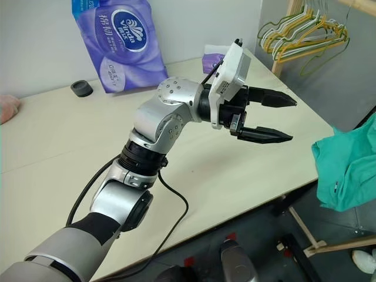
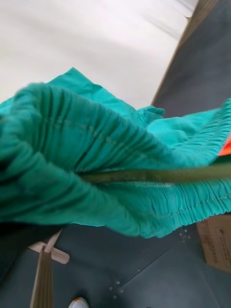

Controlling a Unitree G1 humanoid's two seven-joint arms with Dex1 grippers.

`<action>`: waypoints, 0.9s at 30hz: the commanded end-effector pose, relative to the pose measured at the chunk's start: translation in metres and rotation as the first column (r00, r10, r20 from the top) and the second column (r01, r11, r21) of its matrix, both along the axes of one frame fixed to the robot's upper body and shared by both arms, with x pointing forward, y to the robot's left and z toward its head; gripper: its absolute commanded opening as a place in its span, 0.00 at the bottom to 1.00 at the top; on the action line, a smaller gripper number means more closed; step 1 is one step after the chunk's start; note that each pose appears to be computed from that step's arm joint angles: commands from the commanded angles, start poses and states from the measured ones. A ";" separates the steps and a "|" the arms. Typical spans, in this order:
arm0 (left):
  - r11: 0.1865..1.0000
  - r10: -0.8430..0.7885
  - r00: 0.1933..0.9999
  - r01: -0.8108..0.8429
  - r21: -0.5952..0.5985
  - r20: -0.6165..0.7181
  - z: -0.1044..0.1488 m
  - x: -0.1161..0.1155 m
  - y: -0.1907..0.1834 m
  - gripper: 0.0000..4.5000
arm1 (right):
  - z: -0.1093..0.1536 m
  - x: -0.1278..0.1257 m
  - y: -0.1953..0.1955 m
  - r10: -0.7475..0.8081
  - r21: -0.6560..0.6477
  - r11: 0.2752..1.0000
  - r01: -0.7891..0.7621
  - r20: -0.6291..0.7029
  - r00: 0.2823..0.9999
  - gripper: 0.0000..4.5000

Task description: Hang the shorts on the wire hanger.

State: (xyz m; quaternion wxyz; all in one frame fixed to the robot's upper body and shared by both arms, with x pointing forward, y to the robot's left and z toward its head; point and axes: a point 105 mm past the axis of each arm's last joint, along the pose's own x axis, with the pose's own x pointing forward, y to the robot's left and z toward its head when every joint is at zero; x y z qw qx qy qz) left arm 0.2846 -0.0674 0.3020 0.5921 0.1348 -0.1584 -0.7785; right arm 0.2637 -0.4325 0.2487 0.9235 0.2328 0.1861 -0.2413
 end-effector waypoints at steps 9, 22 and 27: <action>0.999 -0.044 0.997 0.046 -0.026 0.061 0.015 -0.007 -0.007 0.80 | 0.044 -0.003 0.012 0.046 -0.115 0.993 -0.025 0.184 0.982 1.00; 0.999 0.046 0.998 -0.045 -0.025 0.049 0.008 0.009 0.003 0.80 | 0.117 0.021 0.075 0.382 -0.832 0.550 -0.071 0.175 0.907 1.00; 0.957 0.288 0.957 -0.288 -0.024 0.042 -0.009 0.044 0.038 0.80 | 0.076 0.043 0.135 0.613 -0.861 0.456 -0.224 0.121 0.781 1.00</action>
